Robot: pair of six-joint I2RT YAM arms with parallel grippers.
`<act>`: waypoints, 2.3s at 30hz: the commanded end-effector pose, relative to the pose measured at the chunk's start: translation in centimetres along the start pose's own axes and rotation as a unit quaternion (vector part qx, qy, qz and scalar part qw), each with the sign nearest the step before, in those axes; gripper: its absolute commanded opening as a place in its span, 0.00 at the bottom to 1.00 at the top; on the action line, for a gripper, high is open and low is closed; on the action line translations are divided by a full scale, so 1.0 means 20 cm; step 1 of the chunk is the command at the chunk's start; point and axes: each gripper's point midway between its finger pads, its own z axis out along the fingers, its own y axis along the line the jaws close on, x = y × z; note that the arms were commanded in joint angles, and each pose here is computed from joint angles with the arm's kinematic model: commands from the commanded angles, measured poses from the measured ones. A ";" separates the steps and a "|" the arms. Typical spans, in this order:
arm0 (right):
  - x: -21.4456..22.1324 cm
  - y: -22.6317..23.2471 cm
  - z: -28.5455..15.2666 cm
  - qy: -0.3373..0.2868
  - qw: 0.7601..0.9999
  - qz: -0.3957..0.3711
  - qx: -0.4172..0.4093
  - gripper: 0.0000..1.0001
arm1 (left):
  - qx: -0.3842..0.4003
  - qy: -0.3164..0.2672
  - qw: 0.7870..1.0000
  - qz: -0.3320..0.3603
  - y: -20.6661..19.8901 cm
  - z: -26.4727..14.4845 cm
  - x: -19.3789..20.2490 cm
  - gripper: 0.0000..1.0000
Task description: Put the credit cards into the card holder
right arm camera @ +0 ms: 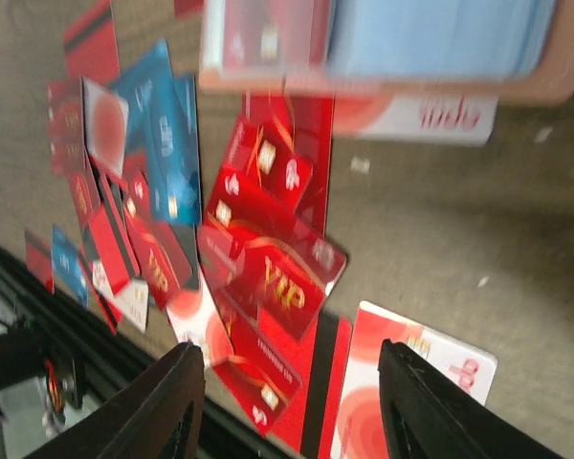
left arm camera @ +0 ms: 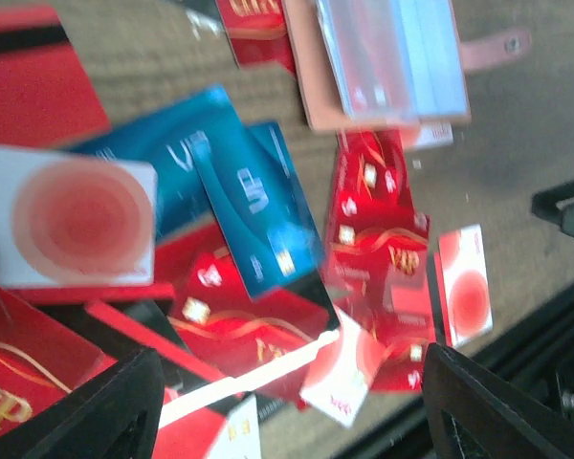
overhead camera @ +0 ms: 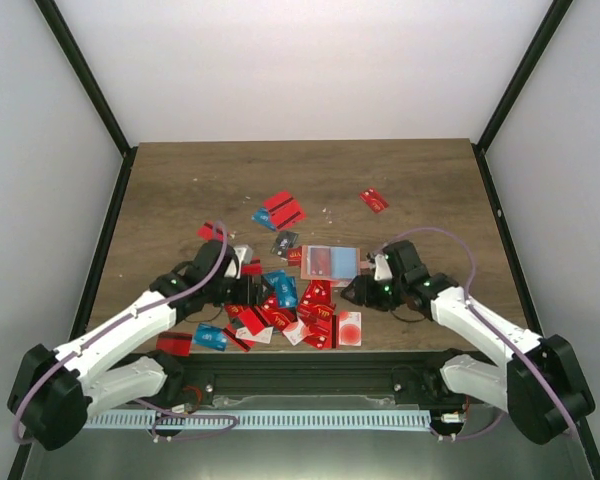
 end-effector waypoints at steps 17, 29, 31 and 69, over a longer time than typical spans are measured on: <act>0.34 0.36 0.32 0.125 0.985 -0.089 -0.084 0.53 | -0.034 0.073 0.996 -0.047 -0.05 0.18 0.45 0.59; 0.37 0.36 0.46 0.139 0.984 -0.095 -0.064 0.53 | -0.026 0.075 0.996 -0.045 -0.06 0.25 0.50 0.53; 0.38 0.35 0.48 0.144 0.983 -0.095 -0.058 0.52 | -0.028 0.078 0.996 -0.045 -0.04 0.26 0.51 0.53; 0.76 0.44 0.42 0.231 0.966 -0.066 -0.091 0.52 | 0.028 0.136 0.990 -0.022 -0.15 0.35 0.88 0.49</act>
